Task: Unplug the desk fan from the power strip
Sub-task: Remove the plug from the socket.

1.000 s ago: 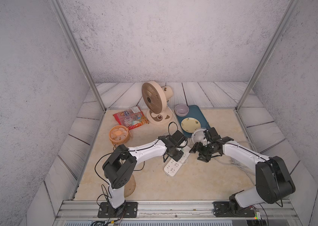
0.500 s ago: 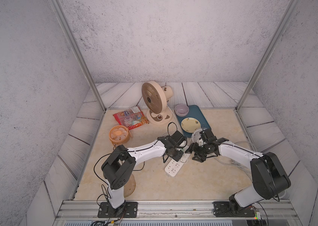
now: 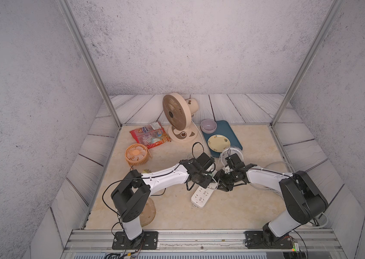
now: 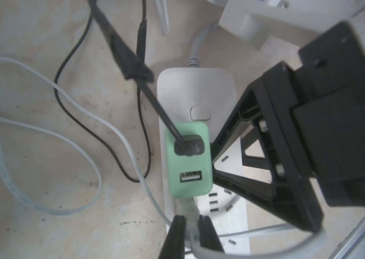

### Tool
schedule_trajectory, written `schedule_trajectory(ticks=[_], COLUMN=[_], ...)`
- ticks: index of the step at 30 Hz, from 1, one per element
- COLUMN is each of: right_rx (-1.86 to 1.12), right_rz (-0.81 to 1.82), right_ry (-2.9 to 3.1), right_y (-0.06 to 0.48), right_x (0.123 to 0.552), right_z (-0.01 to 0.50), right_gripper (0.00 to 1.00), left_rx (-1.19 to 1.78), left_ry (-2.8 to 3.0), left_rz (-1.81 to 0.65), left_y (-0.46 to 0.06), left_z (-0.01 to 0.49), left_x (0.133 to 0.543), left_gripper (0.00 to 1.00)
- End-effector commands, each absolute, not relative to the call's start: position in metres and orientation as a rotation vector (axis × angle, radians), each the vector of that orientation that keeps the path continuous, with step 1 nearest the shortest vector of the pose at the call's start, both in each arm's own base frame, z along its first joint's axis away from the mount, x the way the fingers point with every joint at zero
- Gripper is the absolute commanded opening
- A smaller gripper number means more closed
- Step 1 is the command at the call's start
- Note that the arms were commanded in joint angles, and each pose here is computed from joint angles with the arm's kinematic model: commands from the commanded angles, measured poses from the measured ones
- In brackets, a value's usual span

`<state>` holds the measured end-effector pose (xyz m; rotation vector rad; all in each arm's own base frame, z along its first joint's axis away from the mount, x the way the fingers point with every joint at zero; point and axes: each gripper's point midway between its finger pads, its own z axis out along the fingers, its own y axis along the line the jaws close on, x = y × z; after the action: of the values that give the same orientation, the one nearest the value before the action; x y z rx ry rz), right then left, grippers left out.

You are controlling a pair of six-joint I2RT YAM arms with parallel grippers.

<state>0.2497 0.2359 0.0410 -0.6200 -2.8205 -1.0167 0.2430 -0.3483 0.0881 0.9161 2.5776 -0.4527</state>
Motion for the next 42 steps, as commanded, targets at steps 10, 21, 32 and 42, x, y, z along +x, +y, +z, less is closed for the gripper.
schedule_trajectory(ticks=[10,21,32,42], right_rx=[-0.641,-0.714,-0.698,-0.639], right_rz=[-0.686,-0.412,-0.425,-0.534], right_ry=[-2.768,-2.696,-2.722,-3.083], right_y=[0.224,0.202,0.203,0.192], right_x=[0.21,0.184,0.19,0.242], right_z=[0.001,-0.033,-0.028,0.068], right_gripper=[0.48,0.45,0.47,0.63], left_rx=[0.802,0.732,0.682,0.368], left_ry=[2.508,2.44,2.439,2.348], left_rz=[-0.587,-0.702,-0.54,-0.32], left_y=[-0.362,-0.363,-0.318,-0.212], left_z=[0.122,0.168,0.174,0.229], left_x=[0.244,0.239,0.234,0.296], left_gripper=[0.0,0.0,0.0,0.0])
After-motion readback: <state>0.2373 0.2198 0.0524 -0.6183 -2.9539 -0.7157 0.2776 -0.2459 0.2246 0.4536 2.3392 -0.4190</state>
